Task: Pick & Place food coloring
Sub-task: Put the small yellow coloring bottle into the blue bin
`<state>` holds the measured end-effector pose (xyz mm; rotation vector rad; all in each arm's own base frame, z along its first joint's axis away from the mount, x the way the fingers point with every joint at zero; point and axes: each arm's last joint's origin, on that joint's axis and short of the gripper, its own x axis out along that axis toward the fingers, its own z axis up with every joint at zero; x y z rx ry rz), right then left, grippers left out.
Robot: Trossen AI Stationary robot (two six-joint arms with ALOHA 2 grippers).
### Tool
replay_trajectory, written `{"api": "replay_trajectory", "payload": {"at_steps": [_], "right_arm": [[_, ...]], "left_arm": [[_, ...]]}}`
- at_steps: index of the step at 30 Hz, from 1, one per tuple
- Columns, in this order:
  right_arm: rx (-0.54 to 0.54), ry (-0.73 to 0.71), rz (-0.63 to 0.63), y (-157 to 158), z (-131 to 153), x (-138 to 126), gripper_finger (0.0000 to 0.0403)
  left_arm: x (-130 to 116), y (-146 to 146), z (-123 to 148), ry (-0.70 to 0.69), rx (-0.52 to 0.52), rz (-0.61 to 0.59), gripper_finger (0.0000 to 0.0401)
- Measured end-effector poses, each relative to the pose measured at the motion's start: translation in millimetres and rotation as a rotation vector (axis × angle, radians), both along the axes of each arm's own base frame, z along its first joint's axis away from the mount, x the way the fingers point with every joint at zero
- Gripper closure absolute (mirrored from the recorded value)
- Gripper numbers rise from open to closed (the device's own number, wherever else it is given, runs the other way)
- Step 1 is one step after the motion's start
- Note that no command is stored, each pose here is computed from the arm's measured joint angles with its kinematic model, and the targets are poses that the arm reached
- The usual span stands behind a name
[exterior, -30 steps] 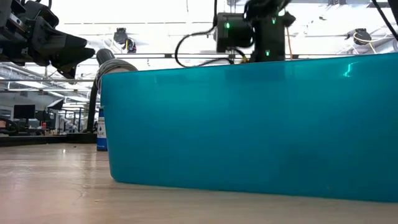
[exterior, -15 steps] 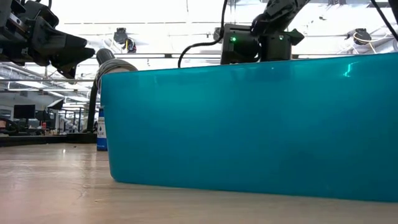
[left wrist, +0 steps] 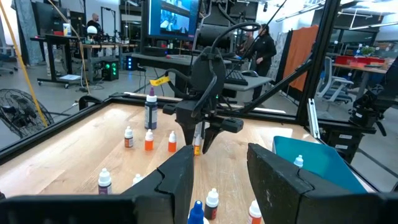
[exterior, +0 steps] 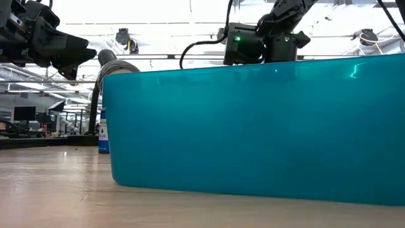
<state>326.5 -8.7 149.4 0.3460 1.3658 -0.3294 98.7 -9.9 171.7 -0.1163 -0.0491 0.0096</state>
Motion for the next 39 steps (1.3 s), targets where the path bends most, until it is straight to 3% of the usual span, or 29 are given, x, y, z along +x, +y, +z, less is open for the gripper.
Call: {"api": "replay_trajectory", "payload": {"at_steps": [17,23,28,35,39], "right_arm": [[-0.003,0.021,0.038,0.3,-0.1,-1.8,0.0345],[-0.014,0.000,0.119,11.6,6.3,1.4,0.0347],[-0.045,-0.072,0.176,34.4,41.5,15.9,0.0347],[-0.124,-0.192,0.239,87.6,121.3,36.8,0.0347],[-0.150,-0.229,0.256,119.0,151.1,48.5,0.0347]], "left_arm": [[0.0,0.0,0.0,0.000,0.000,0.000,0.0249],[0.0,0.0,0.0,0.000,0.000,0.000,0.0249],[0.0,0.0,0.0,0.000,0.000,0.000,0.0249],[0.0,0.0,-0.1,0.000,0.000,0.000,0.0249],[0.0,0.0,-0.1,0.000,0.000,0.000,0.0249]]}}
